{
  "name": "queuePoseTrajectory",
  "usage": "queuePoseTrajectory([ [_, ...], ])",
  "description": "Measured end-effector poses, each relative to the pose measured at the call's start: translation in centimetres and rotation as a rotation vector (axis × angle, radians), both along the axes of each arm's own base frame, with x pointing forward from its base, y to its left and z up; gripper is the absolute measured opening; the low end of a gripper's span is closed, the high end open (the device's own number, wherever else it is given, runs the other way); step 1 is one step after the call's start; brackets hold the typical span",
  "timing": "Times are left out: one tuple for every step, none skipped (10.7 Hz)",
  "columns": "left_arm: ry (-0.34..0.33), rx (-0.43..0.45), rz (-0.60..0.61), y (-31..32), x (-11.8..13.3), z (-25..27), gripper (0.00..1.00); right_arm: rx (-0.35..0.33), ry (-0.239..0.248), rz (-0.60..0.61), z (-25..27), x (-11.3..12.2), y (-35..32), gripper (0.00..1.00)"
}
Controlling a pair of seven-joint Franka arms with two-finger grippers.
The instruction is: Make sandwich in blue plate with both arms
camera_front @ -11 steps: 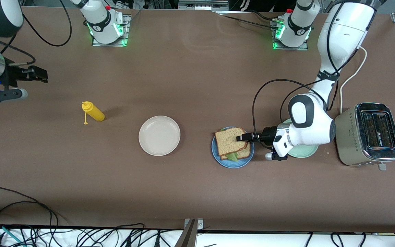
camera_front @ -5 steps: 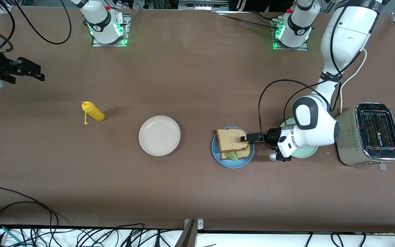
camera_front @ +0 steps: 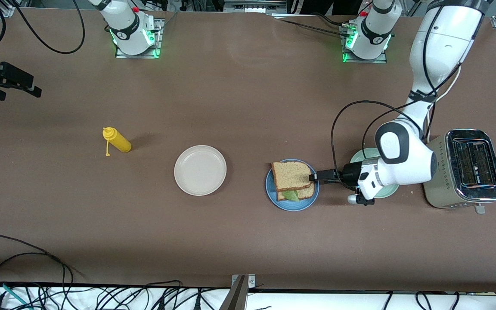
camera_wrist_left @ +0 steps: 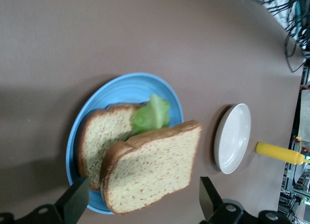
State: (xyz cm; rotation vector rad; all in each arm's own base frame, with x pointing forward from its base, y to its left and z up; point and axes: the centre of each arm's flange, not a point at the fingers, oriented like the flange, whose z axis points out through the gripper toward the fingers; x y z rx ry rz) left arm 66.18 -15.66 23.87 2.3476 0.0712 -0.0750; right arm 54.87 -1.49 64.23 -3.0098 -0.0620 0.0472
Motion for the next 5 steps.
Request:
queuePoseTrajectory([
  [-0.04,0.038,-0.025,0.9,0.4,1.7,1.0,0.0,-0.018,0.002,1.1,-0.6,0.1,1.0],
  [-0.088,0.105,-0.071,2.5,0.7,3.9,1.0,-0.001,-0.033,0.005,2.0,-1.1,0.2,1.0],
  [-0.128,0.171,-0.12,4.2,0.8,6.6,1.0,-0.009,-0.022,0.016,1.8,-1.1,0.7,1.0],
  [-0.167,0.224,-0.15,5.9,0.7,9.7,1.0,-0.052,0.012,0.04,0.0,-0.3,1.6,1.0],
  [-0.2,0.254,-0.148,7.6,0.3,12.7,1.0,-0.092,0.048,0.075,-2.5,1.1,3.1,1.0],
])
